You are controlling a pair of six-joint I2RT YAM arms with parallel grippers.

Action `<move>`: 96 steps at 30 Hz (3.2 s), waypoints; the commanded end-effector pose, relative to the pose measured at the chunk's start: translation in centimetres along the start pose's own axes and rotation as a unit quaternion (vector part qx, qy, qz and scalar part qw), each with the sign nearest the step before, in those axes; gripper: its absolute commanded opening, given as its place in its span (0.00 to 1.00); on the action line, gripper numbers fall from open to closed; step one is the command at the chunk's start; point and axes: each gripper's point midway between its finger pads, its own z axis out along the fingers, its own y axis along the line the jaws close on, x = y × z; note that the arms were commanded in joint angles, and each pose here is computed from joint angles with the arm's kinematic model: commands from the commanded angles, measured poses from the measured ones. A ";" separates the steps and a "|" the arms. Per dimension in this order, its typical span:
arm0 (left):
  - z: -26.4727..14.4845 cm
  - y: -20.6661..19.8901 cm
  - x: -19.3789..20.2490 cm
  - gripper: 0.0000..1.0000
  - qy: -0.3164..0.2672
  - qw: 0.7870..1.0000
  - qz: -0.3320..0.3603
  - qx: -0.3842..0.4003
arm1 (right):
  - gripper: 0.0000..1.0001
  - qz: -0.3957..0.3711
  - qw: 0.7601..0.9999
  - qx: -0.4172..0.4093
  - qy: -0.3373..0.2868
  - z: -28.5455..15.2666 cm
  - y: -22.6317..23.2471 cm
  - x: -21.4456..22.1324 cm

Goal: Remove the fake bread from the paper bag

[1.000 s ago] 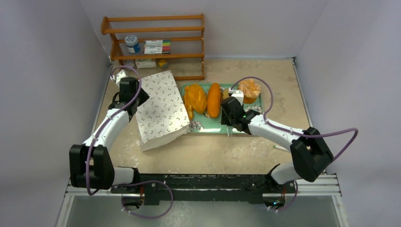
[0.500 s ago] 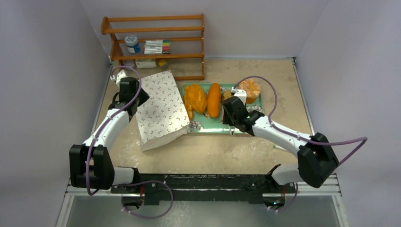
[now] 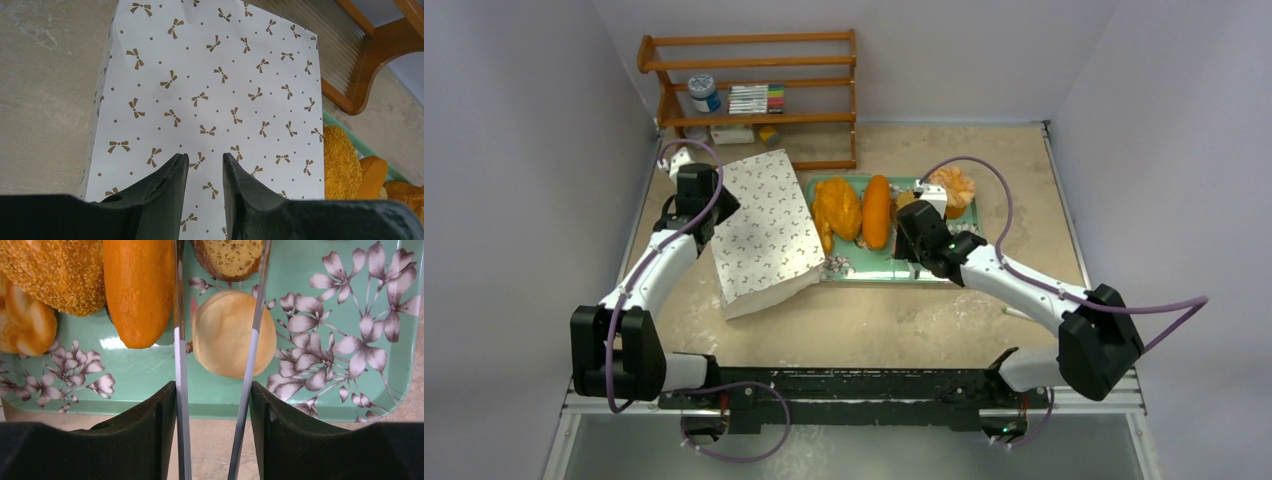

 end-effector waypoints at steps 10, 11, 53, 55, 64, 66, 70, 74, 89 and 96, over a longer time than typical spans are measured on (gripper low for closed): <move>-0.4 -0.8 -1.6 0.32 -0.025 1.000 -0.003 0.019 | 0.56 0.009 0.999 0.015 -0.047 -0.4 0.2 -3.5; -0.4 -0.8 -1.5 0.32 -0.025 1.000 -0.003 0.019 | 0.56 0.016 0.998 0.008 -0.061 -1.0 0.6 -4.8; -6.9 2.4 -3.4 0.32 -0.038 0.997 0.034 -0.056 | 0.27 -0.166 0.926 -0.336 -0.038 -23.6 14.6 6.0; -7.3 2.7 -3.5 0.32 -0.040 0.997 0.033 -0.062 | 0.26 -0.186 0.918 -0.348 -0.028 -24.7 15.4 7.7; -8.3 2.9 -3.4 0.32 -0.041 0.997 0.030 -0.061 | 0.25 -0.237 0.905 -0.350 0.043 -23.9 17.6 14.4; -8.4 2.9 -3.4 0.32 -0.041 0.997 0.029 -0.058 | 0.25 -0.240 0.905 -0.349 0.036 -23.4 18.1 14.5; -8.6 2.8 -3.4 0.32 -0.041 0.997 0.029 -0.055 | 0.24 -0.232 0.910 -0.343 0.026 -21.9 19.4 13.2; -8.8 2.7 -3.5 0.32 -0.043 0.997 0.028 -0.051 | 0.24 -0.229 0.915 -0.330 0.025 -19.6 19.9 12.0; -10.1 1.9 -4.9 0.35 -0.058 0.997 0.025 -0.039 | 0.22 -0.203 0.929 -0.295 -0.091 -17.2 22.2 1.4; -10.6 2.0 -5.0 0.38 -0.061 0.997 0.024 -0.041 | 0.22 -0.201 0.928 -0.292 -0.116 -16.9 23.2 -1.3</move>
